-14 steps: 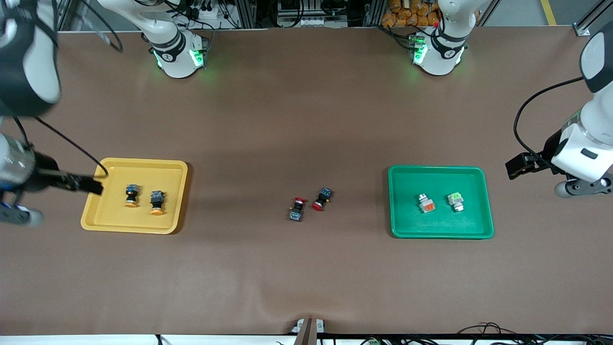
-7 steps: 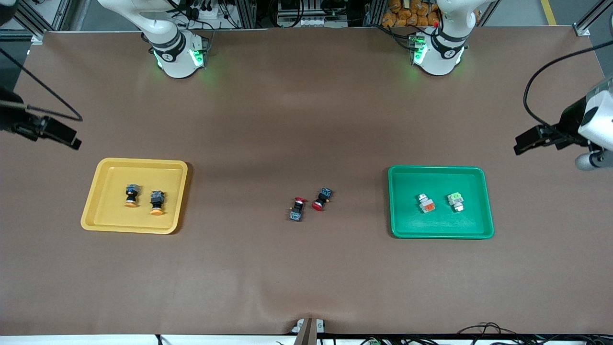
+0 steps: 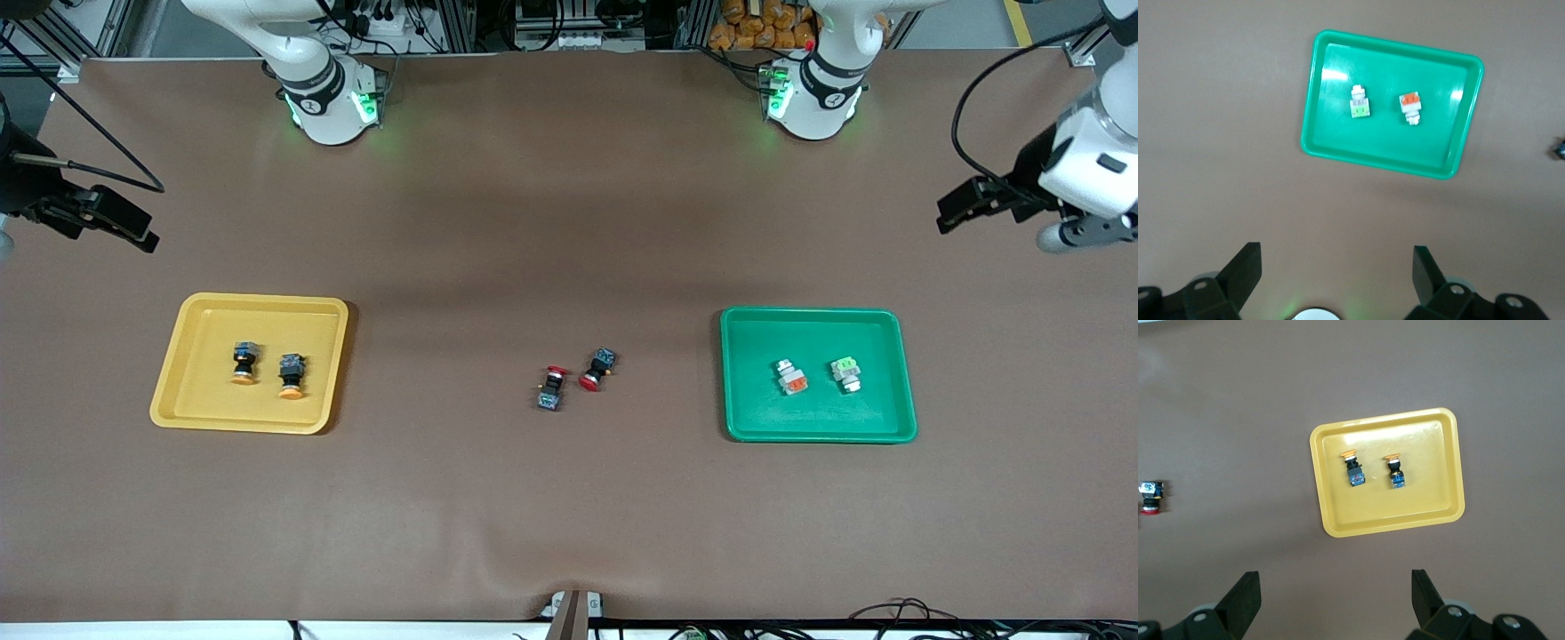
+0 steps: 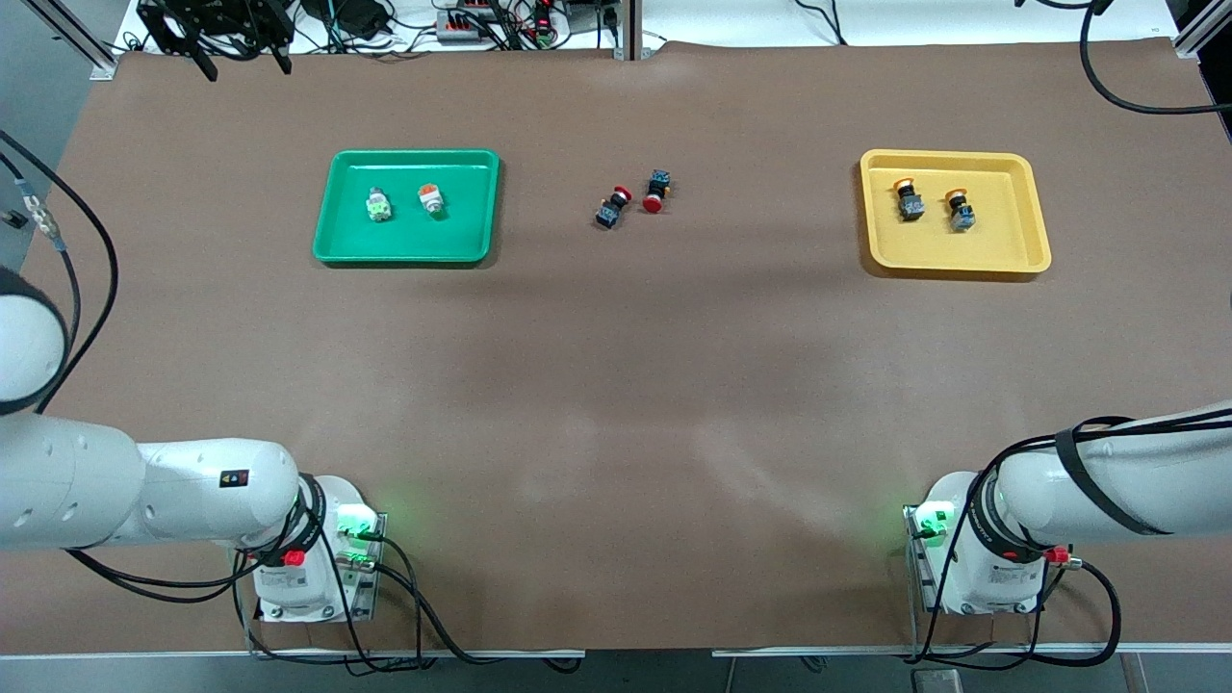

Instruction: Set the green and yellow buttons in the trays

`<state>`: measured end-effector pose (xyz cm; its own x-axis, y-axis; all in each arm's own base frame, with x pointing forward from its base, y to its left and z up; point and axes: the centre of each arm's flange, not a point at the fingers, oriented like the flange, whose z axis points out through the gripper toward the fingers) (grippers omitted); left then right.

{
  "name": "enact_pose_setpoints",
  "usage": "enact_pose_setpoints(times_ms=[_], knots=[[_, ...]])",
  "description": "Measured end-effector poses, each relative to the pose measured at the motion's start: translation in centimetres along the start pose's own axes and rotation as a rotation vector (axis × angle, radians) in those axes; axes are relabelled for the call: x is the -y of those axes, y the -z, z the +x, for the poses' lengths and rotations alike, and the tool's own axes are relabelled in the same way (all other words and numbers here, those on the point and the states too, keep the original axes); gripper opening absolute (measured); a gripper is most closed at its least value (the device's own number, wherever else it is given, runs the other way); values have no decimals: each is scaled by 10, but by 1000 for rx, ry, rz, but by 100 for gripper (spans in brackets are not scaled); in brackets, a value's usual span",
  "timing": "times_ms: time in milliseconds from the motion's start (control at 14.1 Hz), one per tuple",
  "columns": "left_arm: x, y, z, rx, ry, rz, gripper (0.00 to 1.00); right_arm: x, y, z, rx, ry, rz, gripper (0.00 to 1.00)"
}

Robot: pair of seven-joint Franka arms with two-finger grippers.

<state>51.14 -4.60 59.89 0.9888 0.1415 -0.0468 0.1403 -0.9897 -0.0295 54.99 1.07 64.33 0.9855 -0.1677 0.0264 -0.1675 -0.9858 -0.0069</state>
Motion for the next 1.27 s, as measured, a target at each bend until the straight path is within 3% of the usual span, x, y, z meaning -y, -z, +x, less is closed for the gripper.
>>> enact_pose_setpoints(times_ms=[283, 1273], knots=[[-6, 8, -20, -9, -22, -2, 100, -23, 2, 4, -8, 108, 0, 100], [-8, 22, -24, -15, -29, -5, 100, -34, 1, 2, 13, 151, 1, 100]])
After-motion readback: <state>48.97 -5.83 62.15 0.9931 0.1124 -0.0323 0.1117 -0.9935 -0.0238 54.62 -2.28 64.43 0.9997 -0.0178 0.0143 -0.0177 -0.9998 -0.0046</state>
